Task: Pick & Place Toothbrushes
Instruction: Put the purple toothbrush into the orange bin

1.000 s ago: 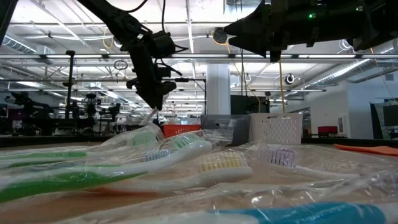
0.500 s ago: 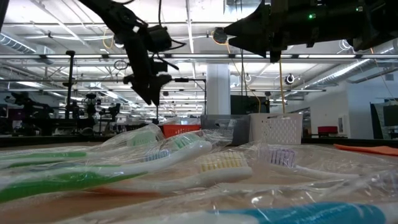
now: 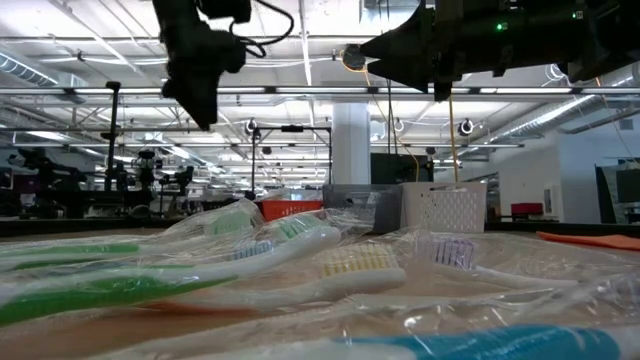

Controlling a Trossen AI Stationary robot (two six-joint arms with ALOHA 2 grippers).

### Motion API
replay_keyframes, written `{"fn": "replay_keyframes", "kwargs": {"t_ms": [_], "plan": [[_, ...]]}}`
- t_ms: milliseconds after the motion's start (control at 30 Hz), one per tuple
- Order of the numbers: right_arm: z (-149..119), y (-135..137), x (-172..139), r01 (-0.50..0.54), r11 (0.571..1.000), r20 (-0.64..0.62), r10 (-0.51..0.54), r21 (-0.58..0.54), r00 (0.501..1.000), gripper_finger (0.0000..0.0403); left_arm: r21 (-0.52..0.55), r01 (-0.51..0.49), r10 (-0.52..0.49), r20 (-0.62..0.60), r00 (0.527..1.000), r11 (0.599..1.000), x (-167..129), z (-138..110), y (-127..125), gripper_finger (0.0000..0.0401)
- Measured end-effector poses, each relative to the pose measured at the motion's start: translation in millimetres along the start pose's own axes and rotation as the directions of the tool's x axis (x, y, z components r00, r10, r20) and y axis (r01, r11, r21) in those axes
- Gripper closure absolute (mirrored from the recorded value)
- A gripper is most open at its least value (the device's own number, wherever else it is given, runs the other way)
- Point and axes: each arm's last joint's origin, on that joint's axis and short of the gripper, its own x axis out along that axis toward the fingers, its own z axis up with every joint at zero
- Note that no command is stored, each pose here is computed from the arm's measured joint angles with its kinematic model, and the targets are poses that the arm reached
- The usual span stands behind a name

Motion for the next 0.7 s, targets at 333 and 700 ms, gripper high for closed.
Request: {"fn": "replay_keyframes", "kwargs": {"t_ms": [333, 700], "plan": [[0, 0, 0, 0.000, 1.000, -0.001, 0.000, -0.003, 1.000, 0.0202, 0.051, -0.004, 0.010, -0.118, 0.993, 0.999, -9, -52, -69, 0.0249], [-1, 0, 0, 0.000, 1.000, -0.013, 0.000, -0.010, 1.000, 0.0202, -0.065, -0.012, 0.006, -0.092, 0.996, 0.998, -24, -111, -123, 0.0249]]}}
